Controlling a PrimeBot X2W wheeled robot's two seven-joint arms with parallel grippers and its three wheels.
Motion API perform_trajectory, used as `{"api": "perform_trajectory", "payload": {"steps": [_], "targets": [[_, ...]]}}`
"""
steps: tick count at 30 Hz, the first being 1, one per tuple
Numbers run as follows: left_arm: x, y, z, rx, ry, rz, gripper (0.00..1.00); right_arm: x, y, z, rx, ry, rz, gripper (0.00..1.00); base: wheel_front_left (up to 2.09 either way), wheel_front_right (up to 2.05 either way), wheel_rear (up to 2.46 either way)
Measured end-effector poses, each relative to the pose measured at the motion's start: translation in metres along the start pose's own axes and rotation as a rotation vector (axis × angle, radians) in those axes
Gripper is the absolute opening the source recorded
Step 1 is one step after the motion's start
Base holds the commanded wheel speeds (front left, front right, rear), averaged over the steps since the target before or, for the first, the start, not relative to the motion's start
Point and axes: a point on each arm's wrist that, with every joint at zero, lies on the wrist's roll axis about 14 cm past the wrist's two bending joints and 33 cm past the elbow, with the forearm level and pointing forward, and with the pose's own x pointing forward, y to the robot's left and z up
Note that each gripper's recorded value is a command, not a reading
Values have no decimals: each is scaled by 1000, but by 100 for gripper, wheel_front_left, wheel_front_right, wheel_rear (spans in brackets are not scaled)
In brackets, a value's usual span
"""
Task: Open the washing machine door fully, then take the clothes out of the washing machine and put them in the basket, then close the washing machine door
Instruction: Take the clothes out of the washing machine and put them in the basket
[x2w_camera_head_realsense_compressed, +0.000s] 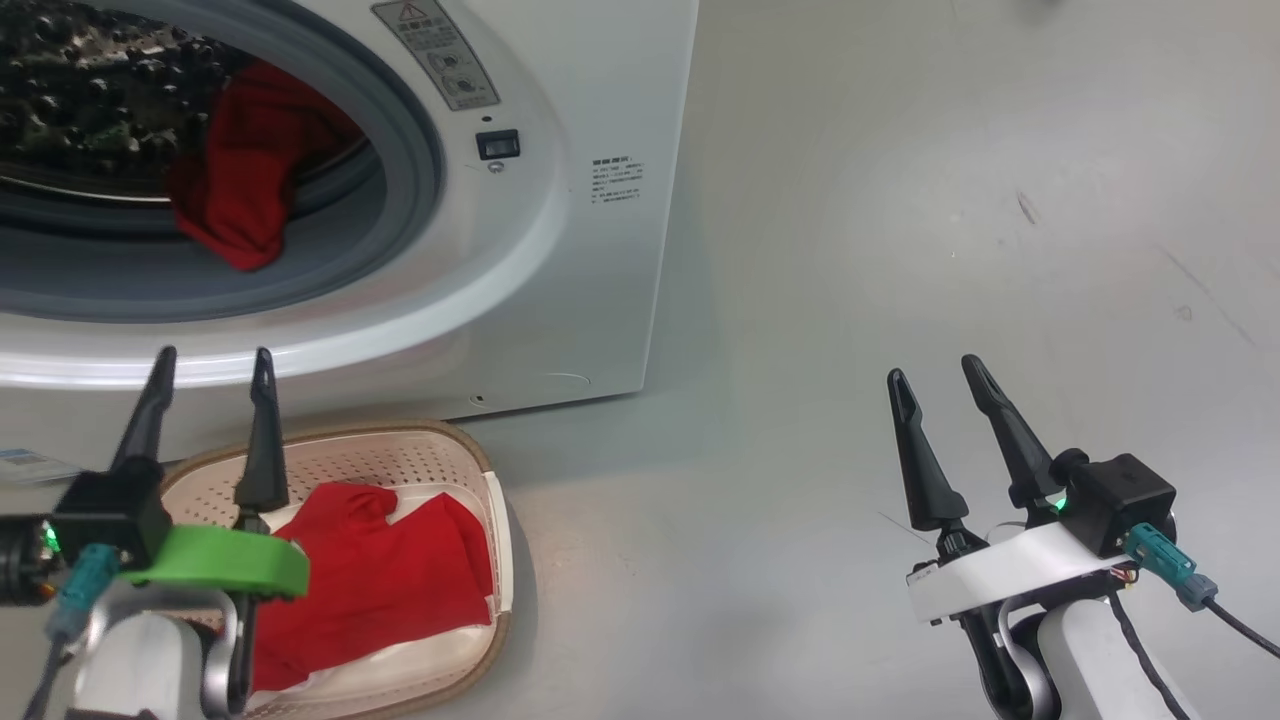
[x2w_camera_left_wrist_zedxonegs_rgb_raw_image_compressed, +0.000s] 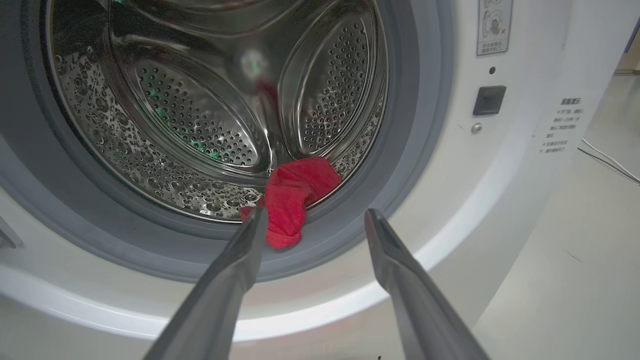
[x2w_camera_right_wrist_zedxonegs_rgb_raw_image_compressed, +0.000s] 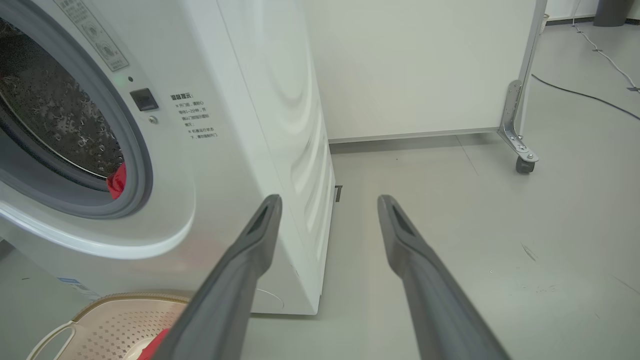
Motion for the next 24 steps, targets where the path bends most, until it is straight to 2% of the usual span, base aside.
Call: {"api": "perform_trajectory", "payload": {"steps": [9,12,24], "targets": [[52,15,-6,3,43,18,100,6,-18,-9,-6,26,-49,100,0,0,0],[72,17,-31,-50,146,32,100,4,-28,-15,-10,47,-81,100,0,0,0],[129,18,-59,-4,281,9,100,7,-50,-27,-26,86,-136,100,0,0,0]]}}
